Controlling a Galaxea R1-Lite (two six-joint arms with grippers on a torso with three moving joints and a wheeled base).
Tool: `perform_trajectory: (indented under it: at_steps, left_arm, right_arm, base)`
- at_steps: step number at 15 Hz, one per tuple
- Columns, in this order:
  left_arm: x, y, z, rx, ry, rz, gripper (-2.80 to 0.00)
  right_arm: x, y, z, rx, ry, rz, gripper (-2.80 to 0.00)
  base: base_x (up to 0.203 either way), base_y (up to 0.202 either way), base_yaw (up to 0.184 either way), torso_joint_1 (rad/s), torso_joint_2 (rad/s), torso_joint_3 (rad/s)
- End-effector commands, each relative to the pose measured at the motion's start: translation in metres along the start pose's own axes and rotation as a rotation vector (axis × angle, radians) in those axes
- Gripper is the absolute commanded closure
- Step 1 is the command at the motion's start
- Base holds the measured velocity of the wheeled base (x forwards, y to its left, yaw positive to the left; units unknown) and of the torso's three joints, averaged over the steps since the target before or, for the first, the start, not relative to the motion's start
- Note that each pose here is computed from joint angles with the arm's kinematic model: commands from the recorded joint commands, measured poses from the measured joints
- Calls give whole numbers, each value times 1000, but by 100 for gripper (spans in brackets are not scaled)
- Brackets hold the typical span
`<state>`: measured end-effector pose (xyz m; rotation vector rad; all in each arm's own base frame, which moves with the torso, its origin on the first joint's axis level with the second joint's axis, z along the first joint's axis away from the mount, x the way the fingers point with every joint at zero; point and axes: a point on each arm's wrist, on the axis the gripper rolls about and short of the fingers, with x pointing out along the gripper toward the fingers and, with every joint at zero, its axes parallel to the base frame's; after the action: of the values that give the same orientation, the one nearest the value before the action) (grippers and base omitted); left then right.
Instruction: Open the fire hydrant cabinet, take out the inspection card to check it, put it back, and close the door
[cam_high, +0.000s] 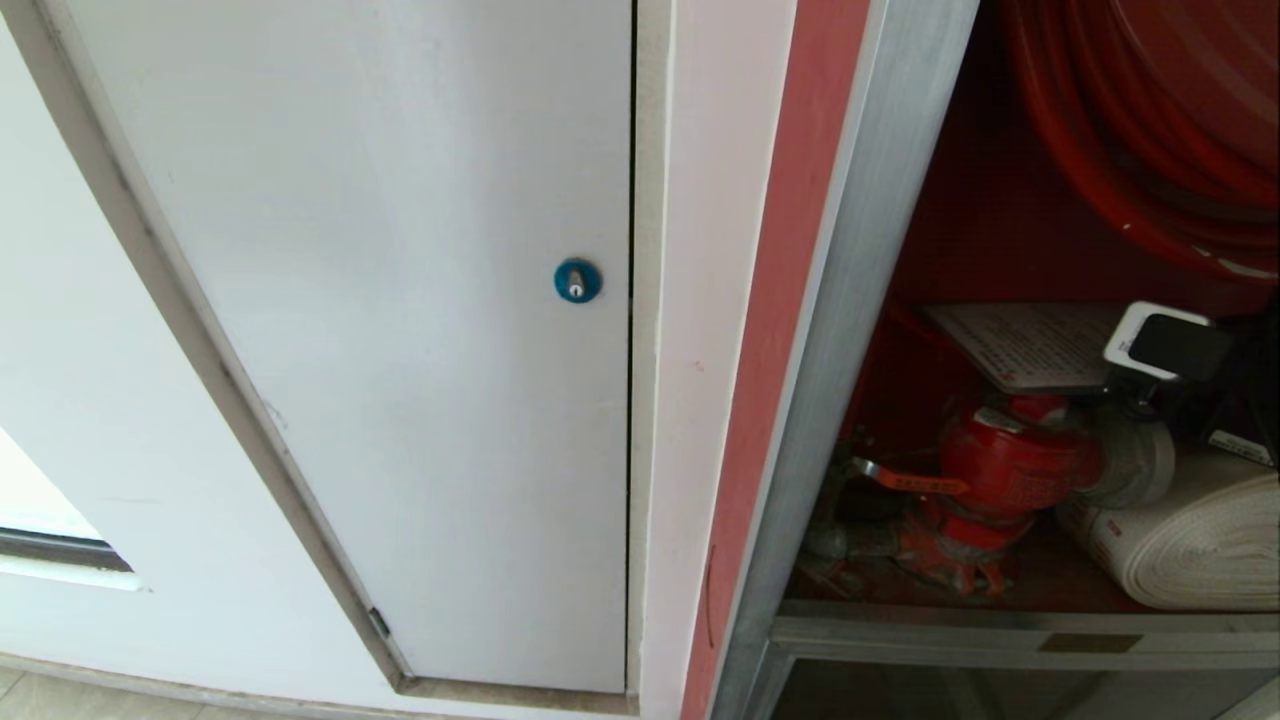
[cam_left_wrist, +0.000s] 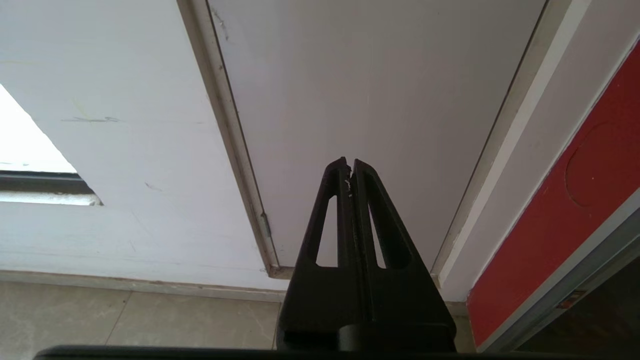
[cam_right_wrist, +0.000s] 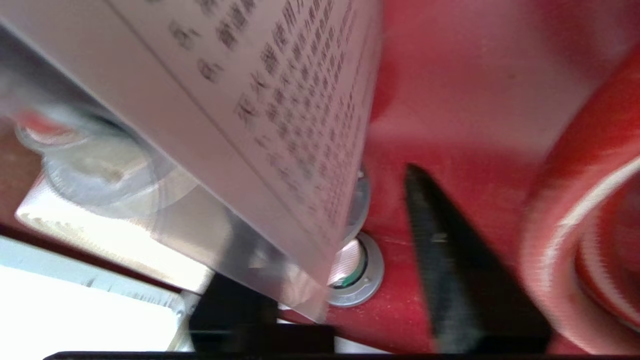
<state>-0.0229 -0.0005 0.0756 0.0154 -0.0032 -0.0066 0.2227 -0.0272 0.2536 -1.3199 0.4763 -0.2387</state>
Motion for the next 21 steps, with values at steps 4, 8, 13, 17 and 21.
perform_trajectory:
  at_steps: [4, 8, 13, 17, 21]
  left_arm:
    - [0, 0, 0, 0, 2, 1, 0]
    - [0, 0, 0, 1, 3, 0, 0]
    - [0, 0, 0, 2, 3, 0, 0]
    - [0, 0, 0, 1, 2, 0, 0]
    - [0, 0, 0, 0, 3, 0, 0]
  right_arm:
    - [-8, 1, -3, -5, -5, -6, -280]
    - [-23, 9, -11, -22, -20, 1, -280]
    - [-50, 20, -24, -41, -51, -6, -280]
    - [-75, 23, -34, -43, -65, -52, -280]
    - [-110, 29, -49, -39, -70, -66, -280]
  base:
    - [0, 0, 0, 0, 0, 0]
    - [0, 0, 0, 0, 0, 0]
    - [0, 0, 0, 0, 0, 0]
    - [0, 0, 0, 0, 0, 0]
    - [0, 0, 0, 0, 0, 0]
